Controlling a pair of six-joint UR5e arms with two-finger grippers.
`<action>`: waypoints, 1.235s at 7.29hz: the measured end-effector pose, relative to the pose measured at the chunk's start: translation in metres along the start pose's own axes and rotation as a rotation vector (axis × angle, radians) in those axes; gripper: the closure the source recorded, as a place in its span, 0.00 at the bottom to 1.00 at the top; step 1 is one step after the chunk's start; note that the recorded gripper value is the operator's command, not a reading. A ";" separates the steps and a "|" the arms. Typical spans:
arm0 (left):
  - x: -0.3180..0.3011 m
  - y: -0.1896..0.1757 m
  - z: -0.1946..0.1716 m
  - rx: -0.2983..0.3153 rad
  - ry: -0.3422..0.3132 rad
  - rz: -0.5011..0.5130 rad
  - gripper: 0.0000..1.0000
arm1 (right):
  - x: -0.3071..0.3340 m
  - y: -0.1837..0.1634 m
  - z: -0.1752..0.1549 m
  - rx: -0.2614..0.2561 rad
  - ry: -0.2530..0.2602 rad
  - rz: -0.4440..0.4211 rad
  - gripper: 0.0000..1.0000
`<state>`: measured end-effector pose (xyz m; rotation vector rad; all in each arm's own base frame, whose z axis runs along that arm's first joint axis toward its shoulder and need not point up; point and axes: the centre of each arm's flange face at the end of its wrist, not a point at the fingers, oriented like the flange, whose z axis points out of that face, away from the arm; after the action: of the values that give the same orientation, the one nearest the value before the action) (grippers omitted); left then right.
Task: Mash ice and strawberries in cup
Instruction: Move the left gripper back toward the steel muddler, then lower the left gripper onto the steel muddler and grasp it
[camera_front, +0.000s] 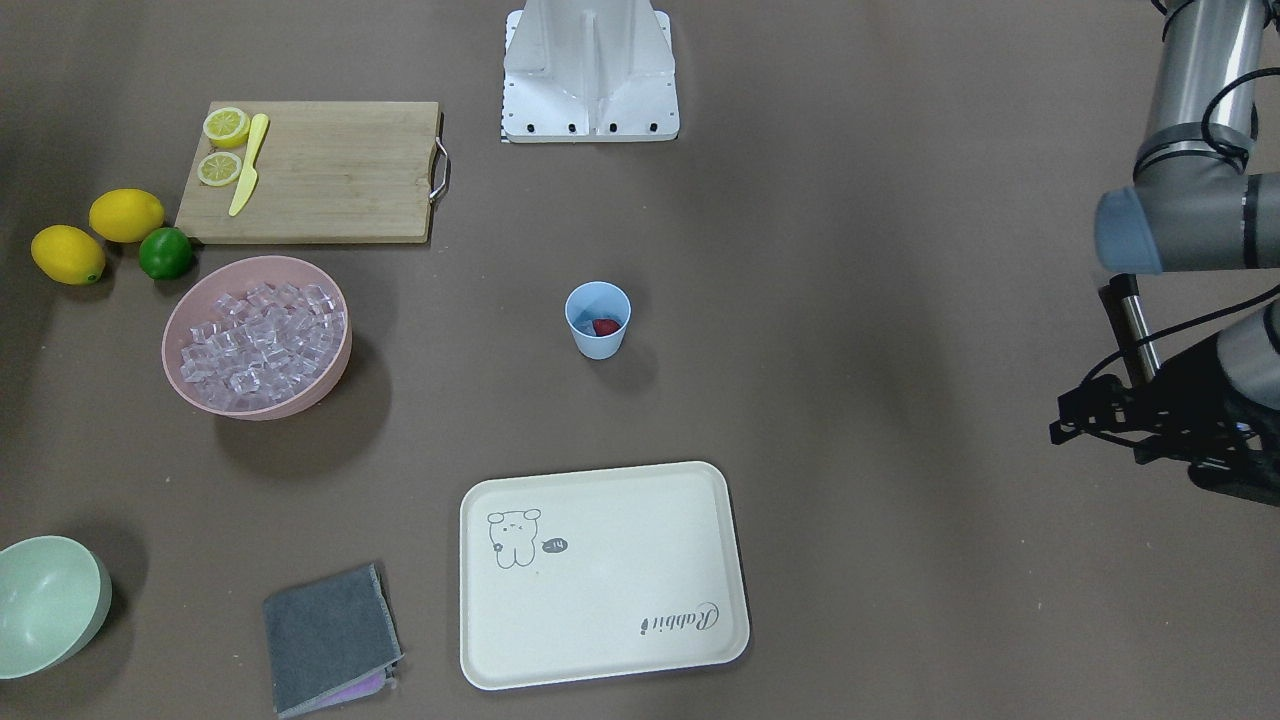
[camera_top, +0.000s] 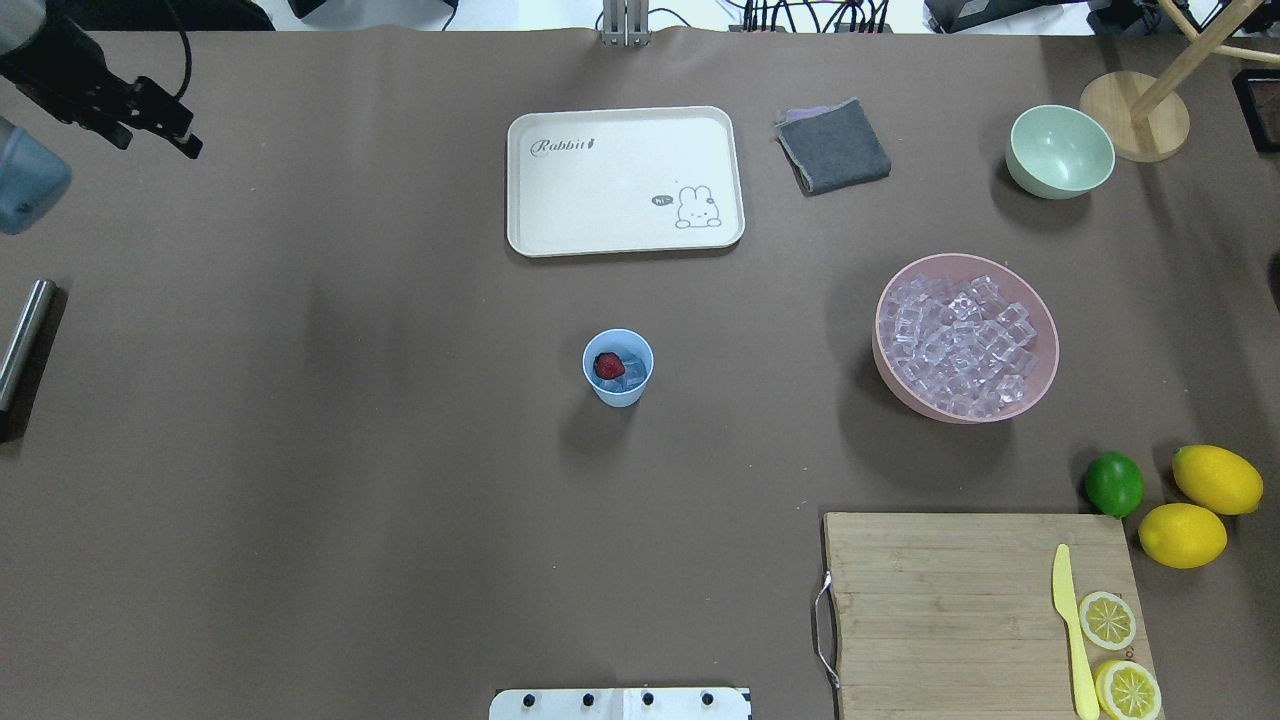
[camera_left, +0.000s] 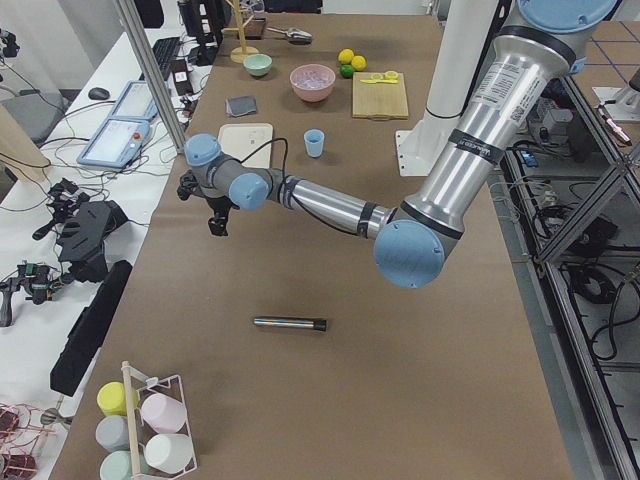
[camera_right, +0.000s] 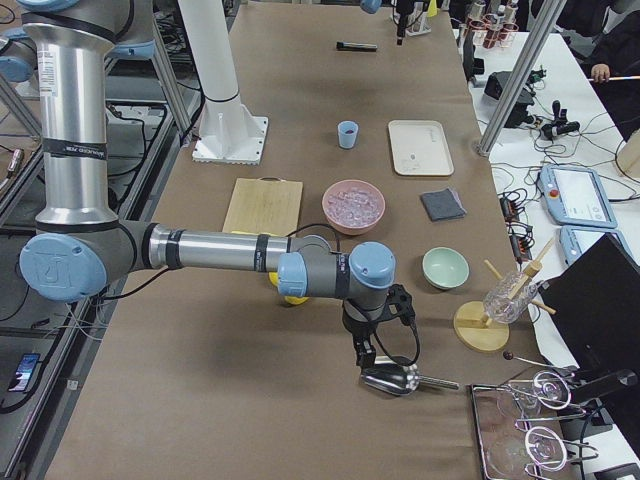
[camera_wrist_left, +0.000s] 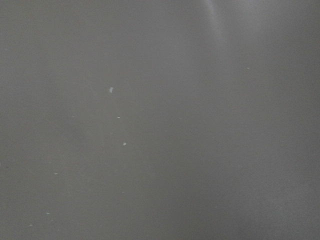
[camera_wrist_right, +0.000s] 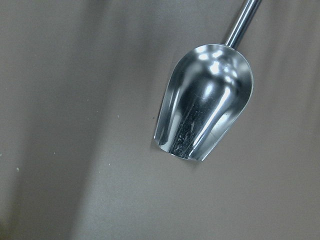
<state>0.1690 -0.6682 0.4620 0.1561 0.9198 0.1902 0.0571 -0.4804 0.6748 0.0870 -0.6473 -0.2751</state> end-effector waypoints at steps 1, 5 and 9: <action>-0.034 0.013 -0.002 -0.007 -0.009 -0.007 0.03 | -0.001 0.001 0.000 0.000 -0.001 -0.001 0.01; -0.129 0.074 0.023 -0.068 -0.073 -0.127 0.03 | -0.003 0.005 -0.002 0.003 0.001 -0.004 0.01; -0.162 0.109 0.053 -0.063 -0.168 -0.108 0.21 | -0.005 0.002 -0.004 0.009 0.001 -0.008 0.01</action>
<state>0.1052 -0.6025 0.6428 0.0624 0.7514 0.1044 0.0567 -0.4773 0.6690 0.0982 -0.6473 -0.2804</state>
